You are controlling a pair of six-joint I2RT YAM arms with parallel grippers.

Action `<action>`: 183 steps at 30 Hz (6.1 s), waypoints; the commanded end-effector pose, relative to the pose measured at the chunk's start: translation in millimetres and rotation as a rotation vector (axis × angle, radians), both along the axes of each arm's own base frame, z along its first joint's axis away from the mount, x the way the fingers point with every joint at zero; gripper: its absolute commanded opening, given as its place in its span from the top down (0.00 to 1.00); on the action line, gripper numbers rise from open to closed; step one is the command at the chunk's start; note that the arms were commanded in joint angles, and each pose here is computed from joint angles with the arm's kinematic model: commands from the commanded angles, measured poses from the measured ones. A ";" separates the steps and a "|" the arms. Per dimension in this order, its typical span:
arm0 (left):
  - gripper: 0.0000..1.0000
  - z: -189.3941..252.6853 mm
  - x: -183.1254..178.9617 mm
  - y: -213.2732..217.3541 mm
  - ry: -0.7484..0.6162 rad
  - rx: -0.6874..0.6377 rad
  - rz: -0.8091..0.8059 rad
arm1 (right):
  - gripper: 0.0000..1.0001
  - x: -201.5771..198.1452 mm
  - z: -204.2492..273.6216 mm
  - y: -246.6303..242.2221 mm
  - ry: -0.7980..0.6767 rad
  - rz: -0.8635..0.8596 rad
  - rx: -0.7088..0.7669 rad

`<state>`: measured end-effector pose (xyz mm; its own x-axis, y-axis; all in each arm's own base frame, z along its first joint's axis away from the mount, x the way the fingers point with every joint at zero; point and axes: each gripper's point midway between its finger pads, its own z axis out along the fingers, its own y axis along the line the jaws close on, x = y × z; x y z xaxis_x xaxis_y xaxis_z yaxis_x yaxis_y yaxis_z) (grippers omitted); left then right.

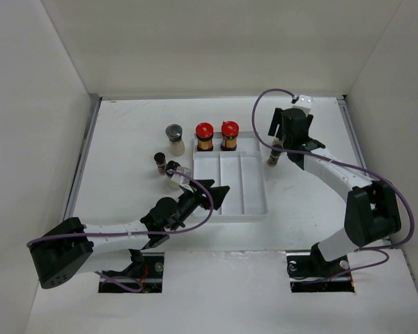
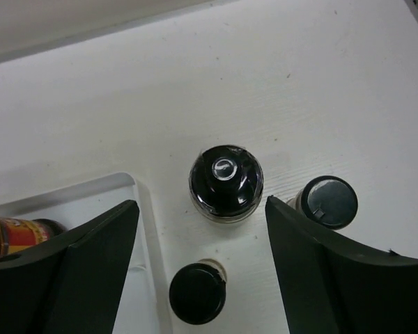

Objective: Organize the condiment bottles

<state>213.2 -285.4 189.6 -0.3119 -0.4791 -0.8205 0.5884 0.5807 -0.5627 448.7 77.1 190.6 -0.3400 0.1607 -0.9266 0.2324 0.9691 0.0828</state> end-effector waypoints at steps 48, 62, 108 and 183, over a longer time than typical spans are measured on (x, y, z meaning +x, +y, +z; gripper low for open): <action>0.29 15.6 2.2 -3.0 -0.030 -0.050 -0.001 | 0.49 31.7 63.3 106.0 -0.192 0.216 0.104; 0.29 15.2 2.0 -2.2 -0.030 -0.050 0.001 | 0.48 43.8 -9.7 126.0 -0.062 0.214 0.055; 0.29 13.6 1.9 -5.4 -0.023 -0.049 -0.007 | 0.52 -19.8 -62.0 24.2 0.084 0.020 -0.021; 0.29 12.9 -0.2 -8.3 -0.024 -0.050 -0.018 | 0.30 20.9 -38.2 -95.1 0.011 -0.205 0.040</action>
<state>214.0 -289.8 176.3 -0.3306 -0.4533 -0.8278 0.5805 0.5938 -0.5571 444.4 -17.9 121.9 -0.3935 0.2647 -0.8804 0.4467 0.8920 0.0686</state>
